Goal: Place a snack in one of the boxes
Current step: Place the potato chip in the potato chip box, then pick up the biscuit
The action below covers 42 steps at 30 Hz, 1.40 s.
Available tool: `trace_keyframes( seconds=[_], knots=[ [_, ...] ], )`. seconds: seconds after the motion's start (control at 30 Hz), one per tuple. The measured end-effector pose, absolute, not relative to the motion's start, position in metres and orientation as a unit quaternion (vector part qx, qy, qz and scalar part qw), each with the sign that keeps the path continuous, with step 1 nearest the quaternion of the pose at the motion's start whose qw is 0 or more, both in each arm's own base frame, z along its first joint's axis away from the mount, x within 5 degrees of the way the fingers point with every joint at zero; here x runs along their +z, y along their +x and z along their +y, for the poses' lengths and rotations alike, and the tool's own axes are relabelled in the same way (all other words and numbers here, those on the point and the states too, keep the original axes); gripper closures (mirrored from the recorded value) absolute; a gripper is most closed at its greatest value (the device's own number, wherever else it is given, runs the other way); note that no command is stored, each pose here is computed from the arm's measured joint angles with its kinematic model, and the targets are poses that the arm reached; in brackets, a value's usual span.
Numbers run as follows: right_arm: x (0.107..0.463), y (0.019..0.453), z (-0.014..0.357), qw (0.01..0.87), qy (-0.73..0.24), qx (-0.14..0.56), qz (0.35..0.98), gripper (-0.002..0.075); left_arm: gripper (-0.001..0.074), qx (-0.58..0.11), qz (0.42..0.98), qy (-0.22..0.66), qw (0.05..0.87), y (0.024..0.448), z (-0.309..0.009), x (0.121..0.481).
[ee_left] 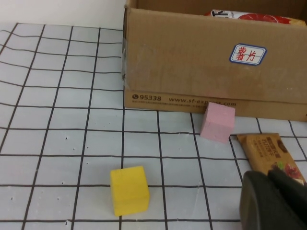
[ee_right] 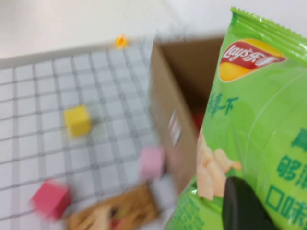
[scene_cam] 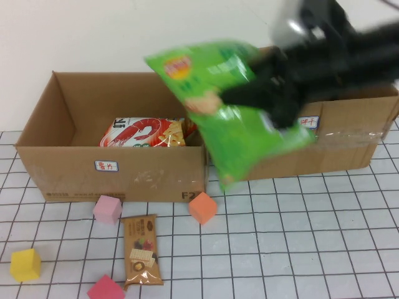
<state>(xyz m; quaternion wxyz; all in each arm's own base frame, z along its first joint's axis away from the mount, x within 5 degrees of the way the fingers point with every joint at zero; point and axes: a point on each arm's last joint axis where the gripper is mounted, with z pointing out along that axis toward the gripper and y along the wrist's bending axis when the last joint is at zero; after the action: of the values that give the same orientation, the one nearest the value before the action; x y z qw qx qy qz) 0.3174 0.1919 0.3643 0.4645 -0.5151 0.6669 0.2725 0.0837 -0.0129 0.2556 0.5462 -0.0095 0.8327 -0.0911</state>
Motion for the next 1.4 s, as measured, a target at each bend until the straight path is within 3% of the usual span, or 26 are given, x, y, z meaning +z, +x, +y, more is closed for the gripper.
trace_keyframes(
  seconds=[0.17,0.43,0.5,0.67,0.83,0.93,1.0,1.07,1.17,1.23,1.4],
  knots=[
    [0.382,0.352,0.238,0.497,-0.563,0.242,0.614,0.0538,0.0736,-0.091,0.833,-0.010,0.546,0.084,-0.013,0.256],
    [0.347,0.420,0.295,0.539,-0.567,0.206,0.588,0.0532,0.0736,-0.093,0.833,-0.011,0.546,0.084,-0.013,0.256],
    [0.339,0.430,0.301,0.543,-0.563,0.206,0.588,0.0468,0.0736,-0.094,0.832,-0.011,0.546,0.084,-0.013,0.256],
    [0.318,0.438,0.307,0.516,-0.559,0.225,0.608,0.0191,0.0736,-0.094,0.833,-0.011,0.545,0.084,-0.013,0.255],
    [0.329,0.428,0.303,0.499,-0.592,0.210,0.597,0.0153,0.0736,-0.098,0.833,-0.013,0.544,0.083,-0.014,0.255],
    [0.355,0.416,0.294,0.500,-0.609,0.184,0.588,0.0184,0.0736,-0.107,0.834,-0.018,0.541,0.083,-0.014,0.255],
    [0.375,0.404,0.284,0.490,-0.614,0.165,0.596,0.0248,0.0736,-0.118,0.837,-0.025,0.534,0.084,-0.016,0.254],
    [0.396,0.390,0.268,0.466,-0.620,0.131,0.617,0.0349,0.0736,-0.136,0.847,-0.034,0.513,0.086,-0.018,0.254],
    [0.424,0.365,0.240,0.412,-0.627,0.073,0.658,0.0563,0.0736,-0.163,0.868,-0.048,0.466,0.098,-0.023,0.259],
    [0.439,0.351,0.221,0.382,-0.622,0.034,0.683,0.0656,0.0736,-0.171,0.879,-0.056,0.441,0.111,-0.025,0.263],
    [0.465,0.333,0.183,0.394,-0.562,0.006,0.728,0.0714,0.0736,-0.162,0.916,-0.034,0.365,0.152,-0.032,0.262]
  ],
)
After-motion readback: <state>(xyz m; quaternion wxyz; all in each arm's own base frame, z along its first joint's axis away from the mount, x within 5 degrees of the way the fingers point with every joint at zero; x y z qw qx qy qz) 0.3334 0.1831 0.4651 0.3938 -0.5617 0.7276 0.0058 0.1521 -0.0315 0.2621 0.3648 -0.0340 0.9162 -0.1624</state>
